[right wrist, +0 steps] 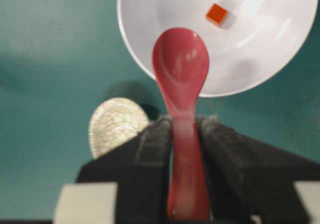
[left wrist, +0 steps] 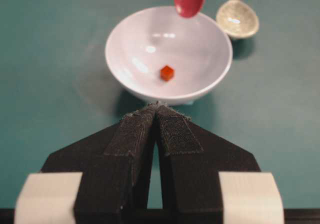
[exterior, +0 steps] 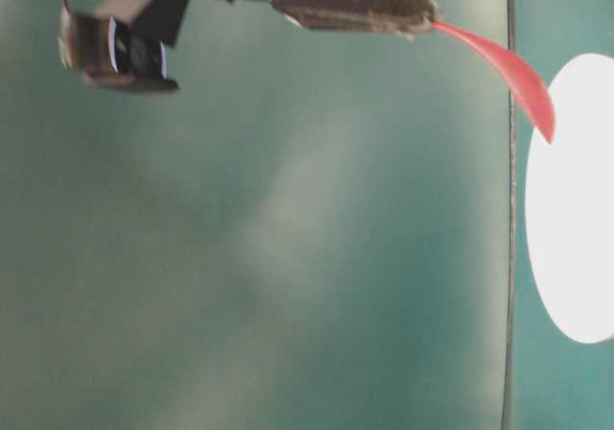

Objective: Grip the spoon and scoop the red block from the bowl with right arm.
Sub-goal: 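Lower the spoon bowl into the white bowl beside the red cube, then push the spoon under the red cube to scoop it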

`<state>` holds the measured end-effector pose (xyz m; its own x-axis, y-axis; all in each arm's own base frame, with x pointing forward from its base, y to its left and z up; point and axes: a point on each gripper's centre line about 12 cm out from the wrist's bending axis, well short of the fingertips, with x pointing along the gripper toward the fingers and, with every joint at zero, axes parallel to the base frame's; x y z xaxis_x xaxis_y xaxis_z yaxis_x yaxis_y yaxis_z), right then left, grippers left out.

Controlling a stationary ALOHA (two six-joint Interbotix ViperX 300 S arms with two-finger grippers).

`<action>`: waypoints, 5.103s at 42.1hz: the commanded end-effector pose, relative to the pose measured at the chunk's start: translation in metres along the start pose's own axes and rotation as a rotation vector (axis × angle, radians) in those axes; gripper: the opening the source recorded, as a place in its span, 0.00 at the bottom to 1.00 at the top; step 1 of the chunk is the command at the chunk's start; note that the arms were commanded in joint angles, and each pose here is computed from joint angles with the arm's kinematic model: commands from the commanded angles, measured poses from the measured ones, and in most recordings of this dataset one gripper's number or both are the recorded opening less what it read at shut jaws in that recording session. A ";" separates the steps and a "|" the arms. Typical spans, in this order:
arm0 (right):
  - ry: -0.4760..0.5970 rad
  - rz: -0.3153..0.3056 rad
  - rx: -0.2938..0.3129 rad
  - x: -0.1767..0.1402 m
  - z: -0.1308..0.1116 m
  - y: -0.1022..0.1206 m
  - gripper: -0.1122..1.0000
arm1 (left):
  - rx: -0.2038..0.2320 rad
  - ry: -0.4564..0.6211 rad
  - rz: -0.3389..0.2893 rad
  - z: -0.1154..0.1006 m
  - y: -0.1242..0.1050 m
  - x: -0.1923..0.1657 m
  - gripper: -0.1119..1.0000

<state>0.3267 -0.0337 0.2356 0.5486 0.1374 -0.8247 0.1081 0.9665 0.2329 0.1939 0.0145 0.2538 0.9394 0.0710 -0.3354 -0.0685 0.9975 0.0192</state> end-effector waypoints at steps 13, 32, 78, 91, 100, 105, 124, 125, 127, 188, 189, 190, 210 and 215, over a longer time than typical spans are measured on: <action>0.100 -0.062 -0.041 0.009 0.030 -0.008 0.33 | 0.004 -0.023 0.004 0.009 0.001 0.000 0.10; 0.167 -0.070 -0.062 0.031 0.041 -0.012 0.33 | 0.004 -0.020 0.004 0.008 0.001 0.001 0.10; 0.099 -0.097 -0.131 0.074 0.082 -0.010 0.33 | 0.010 -0.038 0.004 0.010 0.001 0.001 0.10; 0.067 -0.096 -0.124 0.064 0.088 -0.007 0.33 | 0.010 -0.040 0.003 0.010 0.001 0.001 0.10; 0.029 -0.095 -0.131 0.051 0.093 -0.002 0.33 | 0.010 -0.040 0.004 0.010 0.001 0.001 0.10; 0.028 -0.095 -0.131 0.051 0.093 -0.002 0.33 | 0.010 -0.040 0.004 0.010 0.001 0.001 0.10; -0.018 -0.101 -0.133 0.053 0.096 -0.003 0.33 | 0.010 -0.040 0.004 0.010 0.001 0.001 0.10; -0.015 -0.101 -0.133 0.054 0.095 -0.003 0.33 | 0.010 -0.040 0.004 0.010 0.001 0.001 0.10; -0.017 -0.100 -0.132 0.053 0.095 -0.003 0.33 | 0.010 -0.040 0.004 0.010 0.001 0.001 0.10; -0.182 -0.119 -0.141 0.059 0.057 -0.001 0.33 | 0.008 -0.040 0.004 0.010 0.001 0.001 0.10; -0.183 -0.120 -0.140 0.060 0.057 -0.002 0.33 | 0.008 -0.040 0.004 0.010 0.001 0.001 0.10; -0.183 -0.120 -0.140 0.061 0.056 -0.002 0.33 | 0.008 -0.040 0.004 0.010 0.001 0.001 0.10; -0.224 -0.118 -0.151 0.067 0.050 0.002 0.33 | 0.009 -0.040 0.003 0.010 0.001 0.001 0.10; -0.227 -0.120 -0.151 0.069 0.046 0.002 0.33 | 0.008 -0.040 0.004 0.010 0.001 0.001 0.10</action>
<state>0.4022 -0.0335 0.1867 0.6709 -0.0100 -0.7415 0.0686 0.9965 0.0486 0.1949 0.0146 0.2558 0.9454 0.0717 -0.3180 -0.0667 0.9974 0.0267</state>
